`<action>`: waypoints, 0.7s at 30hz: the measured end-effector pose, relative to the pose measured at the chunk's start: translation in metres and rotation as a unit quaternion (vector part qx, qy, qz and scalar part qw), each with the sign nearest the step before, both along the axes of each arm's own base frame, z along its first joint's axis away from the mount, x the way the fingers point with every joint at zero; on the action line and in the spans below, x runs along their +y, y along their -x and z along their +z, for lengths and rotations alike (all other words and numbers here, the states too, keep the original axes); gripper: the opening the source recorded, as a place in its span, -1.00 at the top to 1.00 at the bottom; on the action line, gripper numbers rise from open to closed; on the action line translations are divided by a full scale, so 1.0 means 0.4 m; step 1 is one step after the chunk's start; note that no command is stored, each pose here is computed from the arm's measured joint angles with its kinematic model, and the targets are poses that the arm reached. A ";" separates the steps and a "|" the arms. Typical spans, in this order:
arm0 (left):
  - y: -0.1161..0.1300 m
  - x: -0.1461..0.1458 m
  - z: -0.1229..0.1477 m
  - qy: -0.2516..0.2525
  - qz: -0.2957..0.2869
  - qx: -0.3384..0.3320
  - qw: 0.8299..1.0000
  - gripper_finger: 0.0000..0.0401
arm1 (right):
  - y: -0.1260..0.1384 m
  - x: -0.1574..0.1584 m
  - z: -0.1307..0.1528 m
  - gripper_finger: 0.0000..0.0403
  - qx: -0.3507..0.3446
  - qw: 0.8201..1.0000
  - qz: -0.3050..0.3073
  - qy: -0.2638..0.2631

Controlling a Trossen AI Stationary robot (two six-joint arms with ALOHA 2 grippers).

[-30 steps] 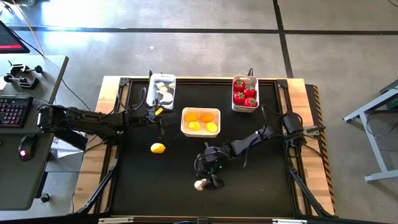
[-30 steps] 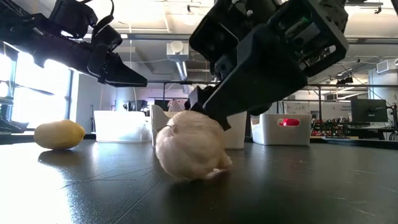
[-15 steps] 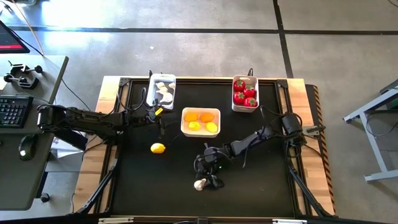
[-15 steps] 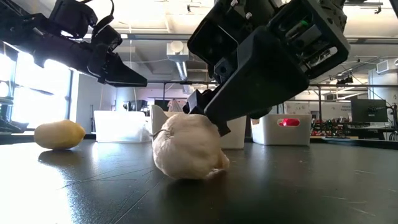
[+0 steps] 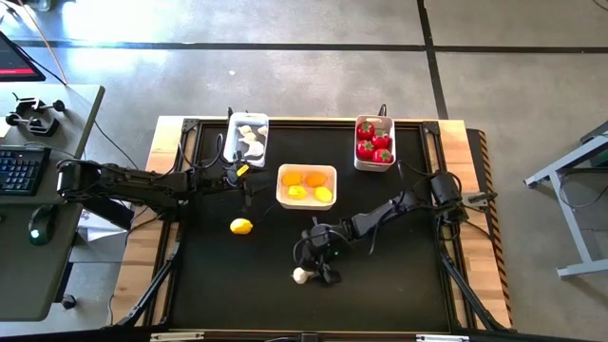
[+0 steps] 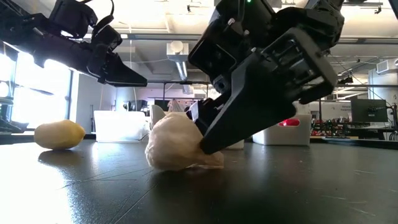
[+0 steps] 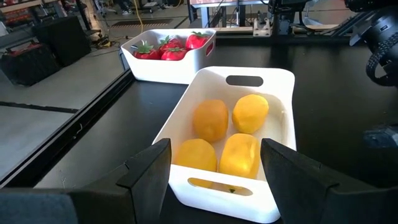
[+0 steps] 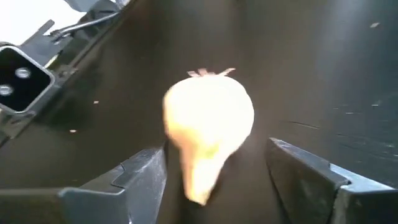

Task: Sort produce into baskets
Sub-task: Put the white garlic into the top transparent bin

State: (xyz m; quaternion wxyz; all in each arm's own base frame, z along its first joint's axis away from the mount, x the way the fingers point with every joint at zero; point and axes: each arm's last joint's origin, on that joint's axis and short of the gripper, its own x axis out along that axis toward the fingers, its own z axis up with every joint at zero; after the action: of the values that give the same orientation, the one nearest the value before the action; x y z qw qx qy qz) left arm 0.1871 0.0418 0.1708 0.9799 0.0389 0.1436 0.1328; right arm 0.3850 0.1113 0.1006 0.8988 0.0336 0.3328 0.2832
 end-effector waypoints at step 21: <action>0.000 0.000 0.000 0.007 0.002 -0.002 1.000 -0.16 | 0.001 -0.082 0.033 0.90 0.033 0.998 -0.058 0.015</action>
State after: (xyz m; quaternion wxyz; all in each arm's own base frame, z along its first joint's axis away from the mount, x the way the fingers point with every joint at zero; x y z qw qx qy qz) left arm 0.1871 0.0418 0.1708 0.9802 0.0313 0.1426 0.1339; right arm 0.3846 0.0784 0.1137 0.9026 0.0485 0.3641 0.2246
